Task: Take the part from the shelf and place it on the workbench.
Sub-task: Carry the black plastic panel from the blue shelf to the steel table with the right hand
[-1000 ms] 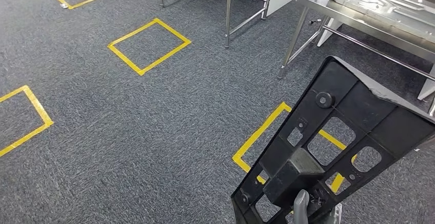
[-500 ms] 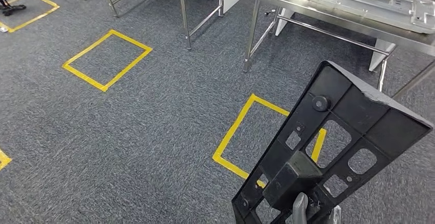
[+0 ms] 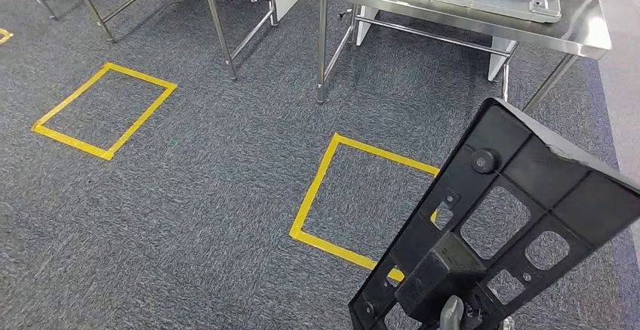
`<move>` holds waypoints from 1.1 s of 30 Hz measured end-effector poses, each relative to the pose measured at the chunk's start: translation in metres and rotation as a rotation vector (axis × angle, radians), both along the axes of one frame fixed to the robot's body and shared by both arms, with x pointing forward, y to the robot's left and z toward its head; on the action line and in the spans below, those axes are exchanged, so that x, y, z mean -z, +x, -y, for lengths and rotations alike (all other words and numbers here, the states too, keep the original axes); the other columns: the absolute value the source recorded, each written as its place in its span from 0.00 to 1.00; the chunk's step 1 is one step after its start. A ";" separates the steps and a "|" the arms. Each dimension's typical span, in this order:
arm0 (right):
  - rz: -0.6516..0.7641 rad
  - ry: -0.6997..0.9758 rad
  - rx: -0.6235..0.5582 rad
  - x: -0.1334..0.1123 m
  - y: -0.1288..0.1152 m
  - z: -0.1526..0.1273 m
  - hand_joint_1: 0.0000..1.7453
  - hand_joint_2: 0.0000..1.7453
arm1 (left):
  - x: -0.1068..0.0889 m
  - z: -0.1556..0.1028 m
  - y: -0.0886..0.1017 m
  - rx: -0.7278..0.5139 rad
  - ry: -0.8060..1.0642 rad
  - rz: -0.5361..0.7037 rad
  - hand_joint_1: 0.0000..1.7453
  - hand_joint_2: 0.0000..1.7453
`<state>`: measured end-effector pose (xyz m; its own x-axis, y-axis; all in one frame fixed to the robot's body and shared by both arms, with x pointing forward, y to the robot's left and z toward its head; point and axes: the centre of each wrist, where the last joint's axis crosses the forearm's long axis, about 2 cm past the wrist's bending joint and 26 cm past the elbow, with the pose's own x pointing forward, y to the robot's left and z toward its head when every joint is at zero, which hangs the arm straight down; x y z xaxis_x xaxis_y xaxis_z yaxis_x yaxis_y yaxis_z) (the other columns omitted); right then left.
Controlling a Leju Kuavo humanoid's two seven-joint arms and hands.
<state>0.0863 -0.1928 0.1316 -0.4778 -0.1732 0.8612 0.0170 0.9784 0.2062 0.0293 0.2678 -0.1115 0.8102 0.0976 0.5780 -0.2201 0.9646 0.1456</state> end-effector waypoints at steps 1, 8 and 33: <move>-0.001 -0.001 0.003 0.000 -0.001 0.000 1.00 1.00 | 0.000 0.000 0.001 0.001 0.000 0.003 0.00 0.00; -0.003 -0.001 0.014 -0.002 -0.002 0.001 1.00 1.00 | 0.000 0.000 0.000 0.008 -0.001 0.001 0.00 0.00; -0.042 -0.044 0.053 -0.003 -0.005 0.002 1.00 1.00 | 0.000 0.000 0.001 0.020 -0.015 0.005 0.00 0.00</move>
<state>0.0811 -0.1947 0.1343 -0.4484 -0.1103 0.8870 0.0766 0.9840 0.1610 0.0302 0.2679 -0.1116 0.8094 0.0899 0.5804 -0.2012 0.9709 0.1302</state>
